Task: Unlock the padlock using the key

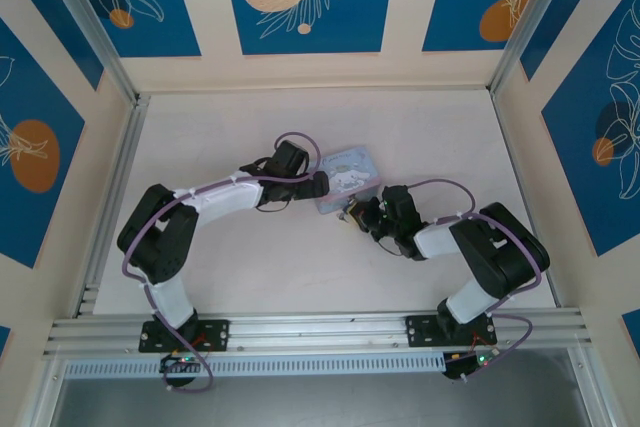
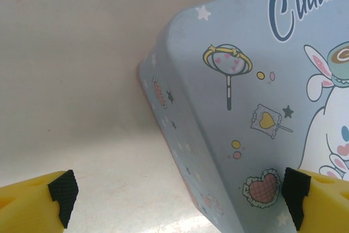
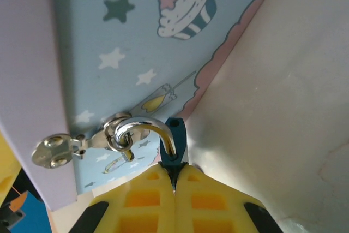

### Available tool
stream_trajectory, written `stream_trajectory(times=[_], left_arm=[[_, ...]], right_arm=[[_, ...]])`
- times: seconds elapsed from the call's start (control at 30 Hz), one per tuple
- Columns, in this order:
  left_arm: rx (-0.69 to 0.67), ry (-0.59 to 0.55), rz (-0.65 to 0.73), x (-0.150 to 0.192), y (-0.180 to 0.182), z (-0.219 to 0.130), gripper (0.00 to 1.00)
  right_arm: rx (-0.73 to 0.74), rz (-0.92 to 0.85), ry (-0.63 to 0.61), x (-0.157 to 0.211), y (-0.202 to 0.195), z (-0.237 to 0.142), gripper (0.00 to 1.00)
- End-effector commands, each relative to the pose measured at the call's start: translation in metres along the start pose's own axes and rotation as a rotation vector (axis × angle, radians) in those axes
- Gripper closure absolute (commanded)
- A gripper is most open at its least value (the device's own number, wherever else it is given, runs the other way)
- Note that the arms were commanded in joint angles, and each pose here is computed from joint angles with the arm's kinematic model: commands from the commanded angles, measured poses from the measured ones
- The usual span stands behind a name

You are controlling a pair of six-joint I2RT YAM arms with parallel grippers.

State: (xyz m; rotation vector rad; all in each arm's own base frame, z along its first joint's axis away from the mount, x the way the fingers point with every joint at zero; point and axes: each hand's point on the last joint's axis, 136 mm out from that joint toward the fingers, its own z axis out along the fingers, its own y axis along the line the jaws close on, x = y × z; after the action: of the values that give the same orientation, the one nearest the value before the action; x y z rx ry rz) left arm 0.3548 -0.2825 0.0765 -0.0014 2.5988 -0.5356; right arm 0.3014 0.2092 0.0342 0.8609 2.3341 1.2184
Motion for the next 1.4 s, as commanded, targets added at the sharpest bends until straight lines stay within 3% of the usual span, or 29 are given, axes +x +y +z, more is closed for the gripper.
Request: stream_trajectory(times=[0.0,0.37,0.53,0.6,0.7,0.73,1.0,1.37], left_arm=[[-0.131,0.151,0.013,0.045,0.036,0.018,0.03],[-0.138,0.176,0.011,0.050,0.037,0.023,0.03],[-0.128,0.174,0.007,0.048,0.035,0.023,0.03],[-0.126,0.175,0.008,0.048,0.034,0.023,0.03],[-0.119,0.176,0.006,0.048,0.032,0.023,0.03],[-0.115,0.177,0.006,0.048,0.031,0.023,0.03],[-0.107,0.182,0.004,0.046,0.028,0.025,0.03],[-0.098,0.185,-0.004,0.048,0.027,0.026,0.03]], right_arm=[[0.096,0.077,-0.100,-0.016,-0.027,-0.003,1.00],[0.081,0.060,-0.131,-0.046,-0.013,-0.007,1.00],[0.031,-0.014,-0.087,-0.042,-0.001,-0.012,1.00],[-0.007,-0.082,-0.054,-0.033,0.006,-0.015,0.94],[-0.043,-0.163,-0.005,-0.018,0.013,-0.019,0.72],[-0.046,-0.178,0.005,-0.014,0.013,-0.021,0.69],[-0.019,-0.221,0.027,0.003,0.010,-0.024,0.65],[0.132,-0.197,-0.022,0.005,-0.015,-0.014,0.59]])
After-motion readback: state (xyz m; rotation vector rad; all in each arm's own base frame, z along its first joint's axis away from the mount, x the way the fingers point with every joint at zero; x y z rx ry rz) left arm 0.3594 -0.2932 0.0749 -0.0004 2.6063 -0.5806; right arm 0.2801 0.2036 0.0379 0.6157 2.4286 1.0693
